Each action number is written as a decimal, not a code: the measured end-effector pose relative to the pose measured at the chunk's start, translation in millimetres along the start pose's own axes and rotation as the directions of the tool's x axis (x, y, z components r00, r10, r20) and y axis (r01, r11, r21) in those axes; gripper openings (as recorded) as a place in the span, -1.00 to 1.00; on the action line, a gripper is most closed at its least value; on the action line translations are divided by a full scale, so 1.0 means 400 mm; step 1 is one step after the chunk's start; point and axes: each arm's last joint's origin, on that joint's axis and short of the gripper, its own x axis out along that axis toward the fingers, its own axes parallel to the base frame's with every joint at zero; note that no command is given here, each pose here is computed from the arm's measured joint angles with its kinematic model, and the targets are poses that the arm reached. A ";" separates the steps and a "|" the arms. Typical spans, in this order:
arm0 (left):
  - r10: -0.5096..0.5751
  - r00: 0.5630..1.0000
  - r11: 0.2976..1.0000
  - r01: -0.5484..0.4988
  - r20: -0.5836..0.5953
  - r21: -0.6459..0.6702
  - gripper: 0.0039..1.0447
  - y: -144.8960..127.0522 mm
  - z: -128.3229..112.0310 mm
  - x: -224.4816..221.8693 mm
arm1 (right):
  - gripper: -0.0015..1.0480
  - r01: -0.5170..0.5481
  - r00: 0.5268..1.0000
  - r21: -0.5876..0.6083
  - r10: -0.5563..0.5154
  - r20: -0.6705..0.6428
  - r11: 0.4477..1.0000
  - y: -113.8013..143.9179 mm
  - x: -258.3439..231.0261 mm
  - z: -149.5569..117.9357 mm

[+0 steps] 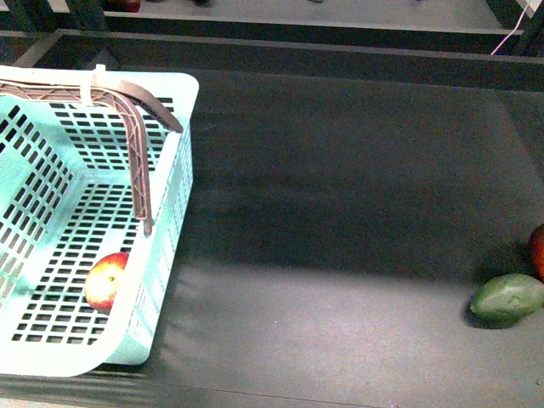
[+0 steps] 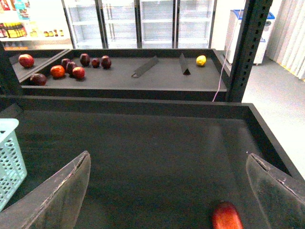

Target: Pick apple with right arm and hold basket with left

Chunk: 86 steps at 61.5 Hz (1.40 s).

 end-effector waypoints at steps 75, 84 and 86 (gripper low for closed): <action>0.000 1.000 1.000 0.000 -0.006 0.000 -0.02 0.000 -0.008 -0.049 | 0.83 0.000 1.000 0.000 0.000 0.000 1.000 0.000 0.000 0.000; 0.000 1.000 1.000 0.000 -0.006 0.000 0.53 0.000 -0.008 -0.049 | 0.83 0.000 1.000 0.000 0.000 0.000 1.000 0.000 0.000 0.000; 0.000 1.000 1.000 0.000 -0.006 0.000 0.63 0.000 -0.008 -0.049 | 0.83 0.000 1.000 0.000 0.000 0.000 1.000 0.000 0.000 0.000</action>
